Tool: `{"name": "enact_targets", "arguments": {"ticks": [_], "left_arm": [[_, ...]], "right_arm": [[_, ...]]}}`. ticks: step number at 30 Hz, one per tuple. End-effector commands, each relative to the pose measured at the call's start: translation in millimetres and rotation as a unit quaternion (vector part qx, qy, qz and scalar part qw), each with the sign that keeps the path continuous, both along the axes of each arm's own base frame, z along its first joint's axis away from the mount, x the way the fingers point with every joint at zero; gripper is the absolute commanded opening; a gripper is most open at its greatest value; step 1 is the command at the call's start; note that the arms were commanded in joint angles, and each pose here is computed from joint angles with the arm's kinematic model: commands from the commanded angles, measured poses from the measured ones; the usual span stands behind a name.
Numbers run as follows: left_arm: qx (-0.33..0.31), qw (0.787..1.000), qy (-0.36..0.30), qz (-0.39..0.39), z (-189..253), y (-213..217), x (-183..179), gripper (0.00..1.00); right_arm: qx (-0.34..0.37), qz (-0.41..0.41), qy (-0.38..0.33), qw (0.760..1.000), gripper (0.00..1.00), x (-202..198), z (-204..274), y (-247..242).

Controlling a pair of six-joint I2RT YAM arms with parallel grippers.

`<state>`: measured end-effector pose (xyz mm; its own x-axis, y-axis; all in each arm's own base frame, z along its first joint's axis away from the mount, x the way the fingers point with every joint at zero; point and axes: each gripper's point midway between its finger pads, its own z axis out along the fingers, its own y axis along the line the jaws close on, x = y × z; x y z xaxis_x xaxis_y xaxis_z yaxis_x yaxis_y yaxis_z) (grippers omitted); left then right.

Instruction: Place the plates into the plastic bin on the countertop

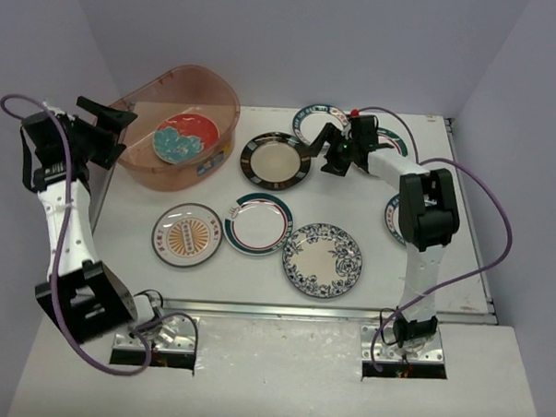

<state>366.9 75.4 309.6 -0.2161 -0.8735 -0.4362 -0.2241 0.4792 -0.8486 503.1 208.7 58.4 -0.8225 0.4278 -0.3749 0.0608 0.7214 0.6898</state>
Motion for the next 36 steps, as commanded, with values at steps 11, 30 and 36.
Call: {"name": "enact_targets", "arguments": {"ticks": [11,30,36], "left_arm": [[0.096,0.970,-0.140,-0.172,33.7,-99.4,-65.4,1.00],[0.125,0.934,-0.188,-0.279,45.8,-150.9,-74.8,1.00],[0.123,0.936,-0.184,-0.272,40.5,-147.4,-63.8,1.00]], "right_arm": [[0.075,0.005,0.028,0.997,0.43,20.1,-52.4,28.2],[0.217,0.006,-0.066,0.974,0.00,31.8,75.5,49.3],[0.225,0.009,-0.108,0.968,0.00,10.4,137.2,29.9]]}}
